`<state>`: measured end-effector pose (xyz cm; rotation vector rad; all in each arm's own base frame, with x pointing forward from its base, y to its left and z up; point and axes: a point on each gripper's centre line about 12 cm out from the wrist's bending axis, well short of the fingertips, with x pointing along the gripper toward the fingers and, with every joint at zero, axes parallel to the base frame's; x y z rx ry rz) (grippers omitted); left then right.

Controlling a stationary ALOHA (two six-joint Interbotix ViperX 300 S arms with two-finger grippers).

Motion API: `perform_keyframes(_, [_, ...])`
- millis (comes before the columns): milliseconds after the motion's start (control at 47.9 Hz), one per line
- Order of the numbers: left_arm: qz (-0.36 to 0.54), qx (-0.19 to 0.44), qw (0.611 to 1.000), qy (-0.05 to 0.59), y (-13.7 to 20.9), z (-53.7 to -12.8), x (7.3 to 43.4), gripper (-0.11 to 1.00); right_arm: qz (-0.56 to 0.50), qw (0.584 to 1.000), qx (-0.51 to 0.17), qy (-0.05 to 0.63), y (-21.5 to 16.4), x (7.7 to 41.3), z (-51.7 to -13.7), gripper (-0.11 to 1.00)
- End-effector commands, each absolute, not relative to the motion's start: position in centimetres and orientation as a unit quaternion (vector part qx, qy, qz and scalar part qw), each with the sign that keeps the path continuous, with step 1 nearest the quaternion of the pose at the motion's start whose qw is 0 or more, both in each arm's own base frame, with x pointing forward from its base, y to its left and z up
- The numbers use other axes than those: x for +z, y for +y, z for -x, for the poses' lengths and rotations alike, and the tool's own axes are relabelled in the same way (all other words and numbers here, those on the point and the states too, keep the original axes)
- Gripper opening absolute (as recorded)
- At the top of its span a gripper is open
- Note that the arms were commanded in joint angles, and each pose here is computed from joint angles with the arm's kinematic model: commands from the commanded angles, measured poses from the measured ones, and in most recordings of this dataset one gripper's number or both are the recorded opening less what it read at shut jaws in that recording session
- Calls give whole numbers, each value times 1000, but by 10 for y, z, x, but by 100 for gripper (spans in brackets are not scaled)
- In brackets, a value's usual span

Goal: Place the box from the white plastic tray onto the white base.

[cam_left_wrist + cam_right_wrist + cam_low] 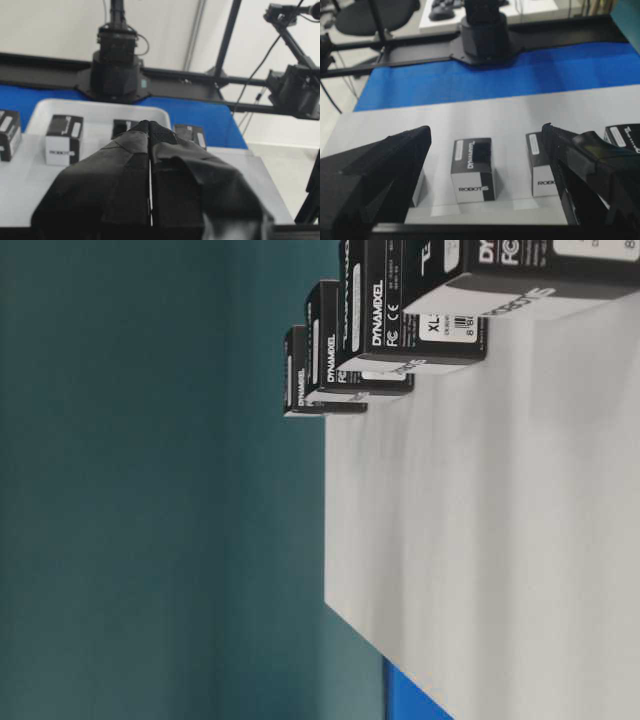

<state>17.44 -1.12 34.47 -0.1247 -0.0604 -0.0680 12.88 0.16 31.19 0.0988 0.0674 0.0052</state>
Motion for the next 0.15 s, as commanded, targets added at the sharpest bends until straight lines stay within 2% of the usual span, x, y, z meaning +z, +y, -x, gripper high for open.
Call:
perform_keyframes(0, [61,-34,997,-35,-11,-177,349,-5,-47,999,4,27,2,317,-128,97])
perform_keyframes(125, [60,-34,997,-41,-11,-178,349,-5,-50,998,7,26,3,317,-128,97])
